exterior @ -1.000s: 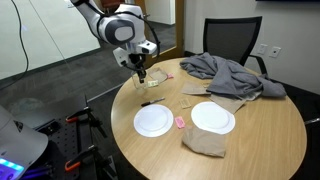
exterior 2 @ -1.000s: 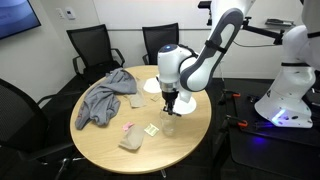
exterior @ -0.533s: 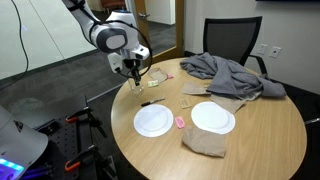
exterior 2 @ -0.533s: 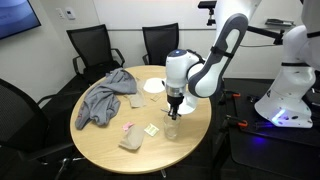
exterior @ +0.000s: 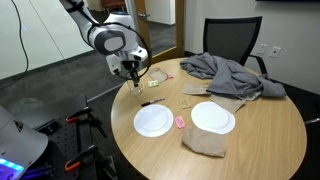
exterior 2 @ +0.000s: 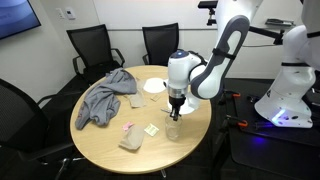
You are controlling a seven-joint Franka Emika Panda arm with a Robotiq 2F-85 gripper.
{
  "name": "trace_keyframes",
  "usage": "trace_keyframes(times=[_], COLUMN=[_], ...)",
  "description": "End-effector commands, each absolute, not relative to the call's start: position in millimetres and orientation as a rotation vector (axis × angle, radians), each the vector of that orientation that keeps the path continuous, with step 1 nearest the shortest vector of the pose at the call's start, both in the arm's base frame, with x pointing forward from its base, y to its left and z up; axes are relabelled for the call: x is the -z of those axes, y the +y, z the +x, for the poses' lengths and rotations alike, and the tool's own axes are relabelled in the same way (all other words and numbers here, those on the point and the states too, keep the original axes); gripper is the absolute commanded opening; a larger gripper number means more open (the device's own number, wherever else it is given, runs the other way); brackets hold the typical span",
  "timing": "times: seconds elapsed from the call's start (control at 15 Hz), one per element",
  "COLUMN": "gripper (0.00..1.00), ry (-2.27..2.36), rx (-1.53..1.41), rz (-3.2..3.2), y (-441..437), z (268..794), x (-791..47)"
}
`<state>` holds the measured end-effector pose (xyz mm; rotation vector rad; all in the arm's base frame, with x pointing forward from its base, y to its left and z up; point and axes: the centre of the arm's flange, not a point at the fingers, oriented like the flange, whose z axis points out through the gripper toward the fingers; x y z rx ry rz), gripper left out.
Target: Move the cup closer to the edge of the table
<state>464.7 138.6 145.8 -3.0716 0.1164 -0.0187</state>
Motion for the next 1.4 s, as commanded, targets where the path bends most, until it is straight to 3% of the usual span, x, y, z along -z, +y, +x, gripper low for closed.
trace_keyframes(times=[0.0,0.6,0.67,0.8,1.33], gripper=[0.01,0.01,0.30,0.38,0.98], ry=[0.101,0.072,0.071,0.066,0.037], rx=[0.078,0.088,0.083,0.083,0.158], rz=[-3.082,-3.107,-3.110,-3.111,-3.130], y=[141,143,143,145,145], z=[462,469,469,469,457], x=[-148,-132,-130,-131,-179])
